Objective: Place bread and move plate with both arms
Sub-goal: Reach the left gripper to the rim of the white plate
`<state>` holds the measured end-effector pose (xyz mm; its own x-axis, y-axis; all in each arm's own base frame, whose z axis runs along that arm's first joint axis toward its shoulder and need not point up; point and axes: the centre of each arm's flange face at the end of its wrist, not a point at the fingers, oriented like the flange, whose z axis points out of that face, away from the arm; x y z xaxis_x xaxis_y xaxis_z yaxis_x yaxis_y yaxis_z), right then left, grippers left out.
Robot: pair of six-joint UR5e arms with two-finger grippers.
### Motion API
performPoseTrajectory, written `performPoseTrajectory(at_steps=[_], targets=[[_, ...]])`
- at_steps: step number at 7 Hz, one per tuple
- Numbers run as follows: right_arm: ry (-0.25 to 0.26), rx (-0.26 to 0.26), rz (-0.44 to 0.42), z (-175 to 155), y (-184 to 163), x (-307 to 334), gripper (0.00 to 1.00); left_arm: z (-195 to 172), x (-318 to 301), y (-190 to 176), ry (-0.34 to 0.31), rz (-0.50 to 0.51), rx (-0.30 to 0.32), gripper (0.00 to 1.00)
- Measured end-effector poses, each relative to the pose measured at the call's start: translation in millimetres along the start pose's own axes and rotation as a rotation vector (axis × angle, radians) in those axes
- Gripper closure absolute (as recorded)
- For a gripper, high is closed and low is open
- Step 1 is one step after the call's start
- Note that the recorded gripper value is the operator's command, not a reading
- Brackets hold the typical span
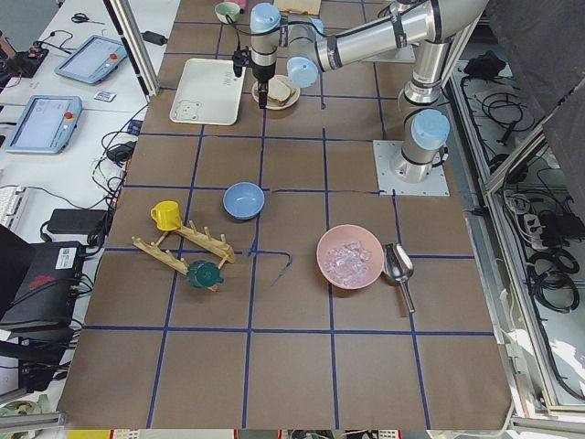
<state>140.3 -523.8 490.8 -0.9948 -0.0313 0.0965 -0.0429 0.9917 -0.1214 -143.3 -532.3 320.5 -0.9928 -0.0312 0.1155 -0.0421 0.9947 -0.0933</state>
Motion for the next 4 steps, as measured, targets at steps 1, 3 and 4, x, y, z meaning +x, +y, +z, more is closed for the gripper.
performPoseTrajectory(at_steps=[1, 3, 4], targets=[[-0.001, 0.000, -0.001, 0.1, 0.5, -1.1, 0.00, 29.1, 8.9, 3.2, 0.015, 0.013, 0.003, 0.00], [-0.008, -0.002, -0.002, 0.4, 1.0, -2.3, 0.00, 75.9, 33.3, 8.6, 0.045, 0.039, -0.026, 0.08], [-0.029, -0.002, -0.005, 0.8, 1.0, -4.4, 0.00, 96.7, 45.7, 10.9, 0.050, 0.046, -0.040, 0.24]])
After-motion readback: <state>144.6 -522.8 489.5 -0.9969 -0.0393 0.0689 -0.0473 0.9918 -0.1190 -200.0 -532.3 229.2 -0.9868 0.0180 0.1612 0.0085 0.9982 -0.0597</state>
